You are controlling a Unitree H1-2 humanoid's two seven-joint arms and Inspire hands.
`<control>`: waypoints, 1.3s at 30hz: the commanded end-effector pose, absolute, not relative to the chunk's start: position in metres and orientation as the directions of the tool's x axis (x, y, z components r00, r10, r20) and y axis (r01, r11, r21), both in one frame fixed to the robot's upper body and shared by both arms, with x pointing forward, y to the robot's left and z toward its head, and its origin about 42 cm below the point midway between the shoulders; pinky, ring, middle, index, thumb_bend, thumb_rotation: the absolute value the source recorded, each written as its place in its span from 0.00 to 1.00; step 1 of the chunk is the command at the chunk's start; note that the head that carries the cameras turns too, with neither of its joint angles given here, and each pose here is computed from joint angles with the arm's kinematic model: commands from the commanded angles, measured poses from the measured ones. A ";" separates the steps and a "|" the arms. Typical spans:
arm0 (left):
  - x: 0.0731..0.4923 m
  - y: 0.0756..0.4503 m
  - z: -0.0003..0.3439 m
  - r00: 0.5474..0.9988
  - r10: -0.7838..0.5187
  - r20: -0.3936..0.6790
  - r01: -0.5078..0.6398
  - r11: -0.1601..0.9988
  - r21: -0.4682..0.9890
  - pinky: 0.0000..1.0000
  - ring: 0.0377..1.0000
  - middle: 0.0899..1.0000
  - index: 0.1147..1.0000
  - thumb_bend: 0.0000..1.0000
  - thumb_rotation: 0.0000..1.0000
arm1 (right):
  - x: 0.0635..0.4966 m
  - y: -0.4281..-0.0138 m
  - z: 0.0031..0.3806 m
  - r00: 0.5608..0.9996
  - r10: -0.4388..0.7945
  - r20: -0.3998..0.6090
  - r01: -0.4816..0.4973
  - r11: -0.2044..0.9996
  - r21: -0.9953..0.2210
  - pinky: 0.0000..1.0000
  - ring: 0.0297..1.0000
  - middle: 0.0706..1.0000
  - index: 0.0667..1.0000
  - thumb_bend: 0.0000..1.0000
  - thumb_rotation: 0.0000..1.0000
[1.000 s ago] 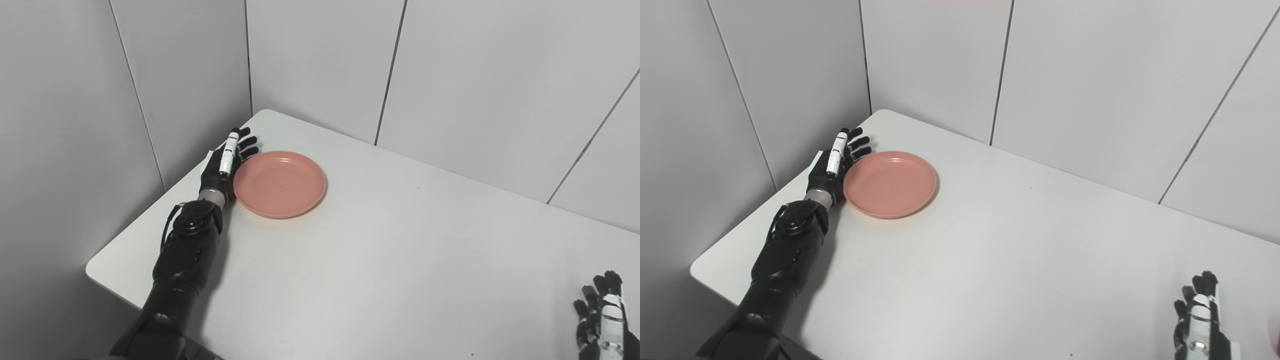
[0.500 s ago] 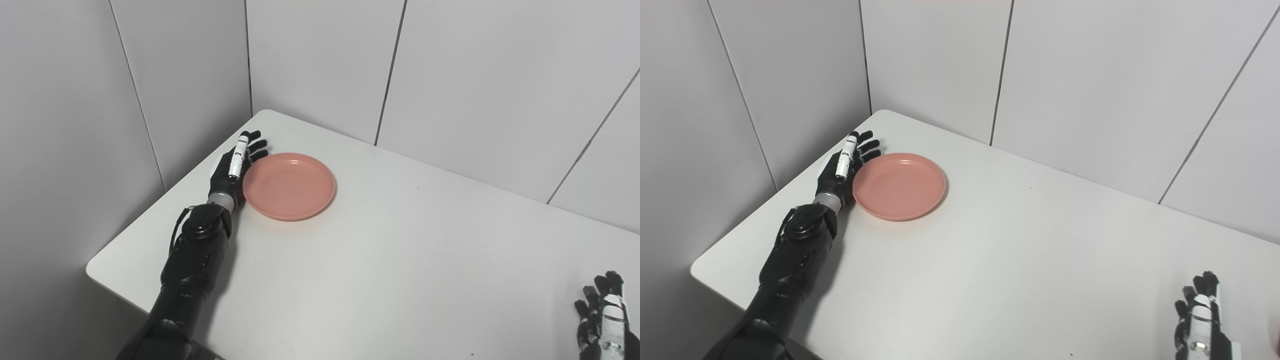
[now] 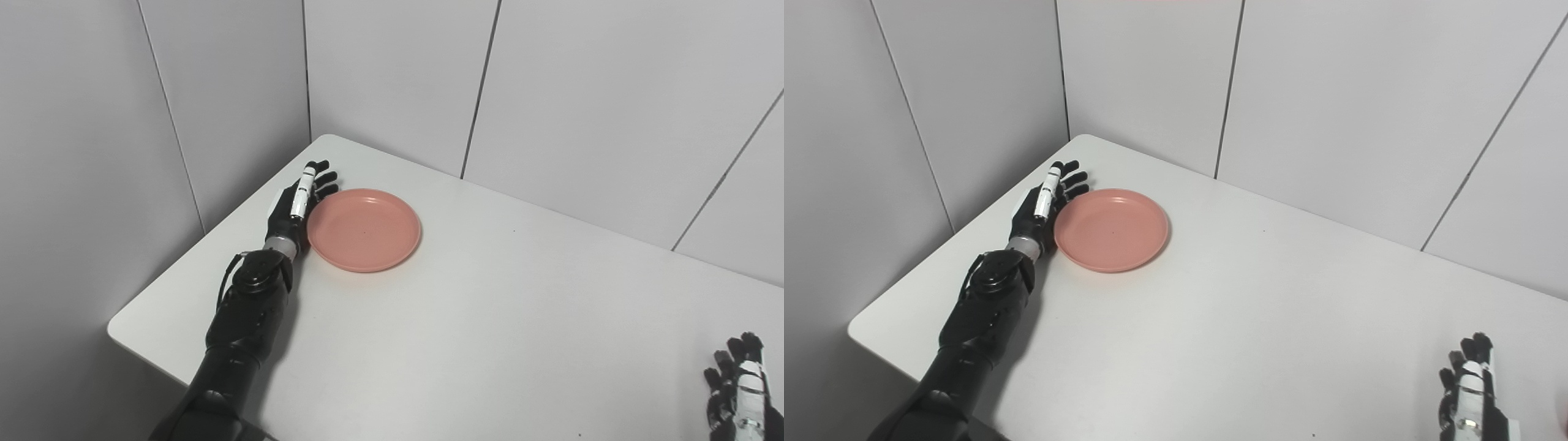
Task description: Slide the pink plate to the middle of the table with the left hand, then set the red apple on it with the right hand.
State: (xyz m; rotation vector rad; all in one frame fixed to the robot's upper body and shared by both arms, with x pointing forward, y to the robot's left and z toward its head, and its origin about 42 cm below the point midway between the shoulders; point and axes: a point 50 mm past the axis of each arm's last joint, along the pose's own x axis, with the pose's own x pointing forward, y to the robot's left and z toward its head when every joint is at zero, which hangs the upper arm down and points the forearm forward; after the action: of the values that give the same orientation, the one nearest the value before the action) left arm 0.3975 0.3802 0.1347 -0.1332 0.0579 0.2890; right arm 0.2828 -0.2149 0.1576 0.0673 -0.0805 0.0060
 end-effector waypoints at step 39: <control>0.417 0.297 0.112 0.985 0.085 -0.148 -0.109 0.980 -0.168 0.84 0.84 0.83 0.81 0.34 1.00 | 0.287 -0.214 0.166 0.992 0.005 0.128 -0.013 0.998 0.066 1.00 0.98 0.97 0.97 0.07 1.00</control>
State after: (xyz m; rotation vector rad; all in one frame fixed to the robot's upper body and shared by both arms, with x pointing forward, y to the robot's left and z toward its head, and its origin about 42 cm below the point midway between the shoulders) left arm 0.4213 0.3100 0.1288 -0.1593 0.0577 0.1130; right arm 0.2831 -0.2144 0.1551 0.0676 -0.0716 -0.0006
